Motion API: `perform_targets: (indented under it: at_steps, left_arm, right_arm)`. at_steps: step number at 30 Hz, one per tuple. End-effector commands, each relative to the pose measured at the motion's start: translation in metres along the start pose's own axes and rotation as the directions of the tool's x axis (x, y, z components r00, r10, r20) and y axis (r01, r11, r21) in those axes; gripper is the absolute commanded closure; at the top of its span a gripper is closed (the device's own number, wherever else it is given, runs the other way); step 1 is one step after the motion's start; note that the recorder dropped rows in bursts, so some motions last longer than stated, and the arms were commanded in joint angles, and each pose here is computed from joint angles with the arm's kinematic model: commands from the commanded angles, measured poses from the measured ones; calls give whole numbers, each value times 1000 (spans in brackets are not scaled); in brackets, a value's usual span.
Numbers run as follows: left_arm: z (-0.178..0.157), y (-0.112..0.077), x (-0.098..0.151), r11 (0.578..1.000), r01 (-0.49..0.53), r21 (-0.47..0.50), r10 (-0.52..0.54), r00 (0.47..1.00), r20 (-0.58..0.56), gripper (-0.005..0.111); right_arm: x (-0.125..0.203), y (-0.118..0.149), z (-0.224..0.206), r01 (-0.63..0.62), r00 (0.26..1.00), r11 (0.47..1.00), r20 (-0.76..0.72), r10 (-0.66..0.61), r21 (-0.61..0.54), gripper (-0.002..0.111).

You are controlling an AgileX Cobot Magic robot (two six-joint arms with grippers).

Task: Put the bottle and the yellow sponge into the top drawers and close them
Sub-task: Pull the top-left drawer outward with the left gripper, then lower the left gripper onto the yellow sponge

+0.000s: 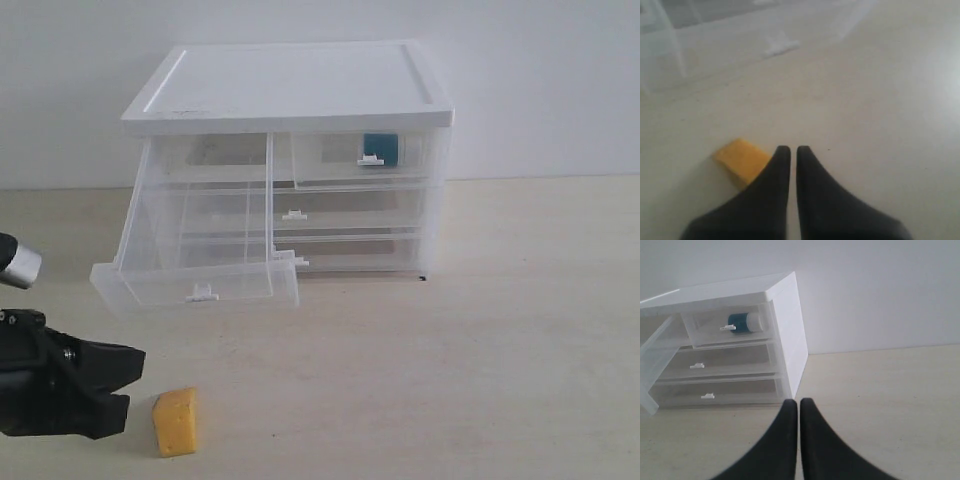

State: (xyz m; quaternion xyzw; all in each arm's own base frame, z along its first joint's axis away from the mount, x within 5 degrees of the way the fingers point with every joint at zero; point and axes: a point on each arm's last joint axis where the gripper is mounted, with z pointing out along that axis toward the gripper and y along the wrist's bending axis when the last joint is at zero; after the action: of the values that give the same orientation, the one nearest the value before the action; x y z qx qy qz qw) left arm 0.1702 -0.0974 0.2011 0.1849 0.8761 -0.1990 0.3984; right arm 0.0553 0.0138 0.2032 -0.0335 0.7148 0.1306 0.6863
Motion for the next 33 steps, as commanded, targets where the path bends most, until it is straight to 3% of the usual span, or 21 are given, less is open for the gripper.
perform_targets:
  at_steps: [1,4,7,12,16,22,24,28,33]
  left_arm:
    - [0,1,9,989,52,-141,-53,999,-8,103]
    - [-1,2,15,973,74,-217,-77,997,-7,103]
    - [0,-1,15,969,113,-220,-116,993,1,103]
    - [2,-21,18,992,122,-7,-122,991,-53,99]
    - [9,-30,23,987,136,84,-126,985,-114,77]
    - [20,-26,30,983,179,37,-171,970,-171,37]
    - [23,-18,31,971,231,-57,-237,958,-159,38]
    - [23,2,34,932,237,-275,-278,953,-118,45]
    - [27,-2,27,936,253,-246,-286,952,-109,45]
  right_arm:
    - [-2,0,-1,2,1000,1000,18,-2,-3,108]
    - [-2,0,-1,2,1000,1000,18,-2,-3,108]
    - [-2,0,-1,2,1000,1000,18,-2,-3,108]
    - [-2,0,-1,2,1000,1000,18,-2,-3,108]
    - [-2,0,-1,2,1000,1000,18,-2,-3,108]
    - [-2,0,-1,0,1000,1000,18,0,-3,108]
    - [-2,0,-1,0,1000,1000,18,0,-3,108]
    - [-2,0,-1,0,1000,1000,18,0,-3,108]
    - [-2,0,-1,0,1000,1000,18,0,-3,108]
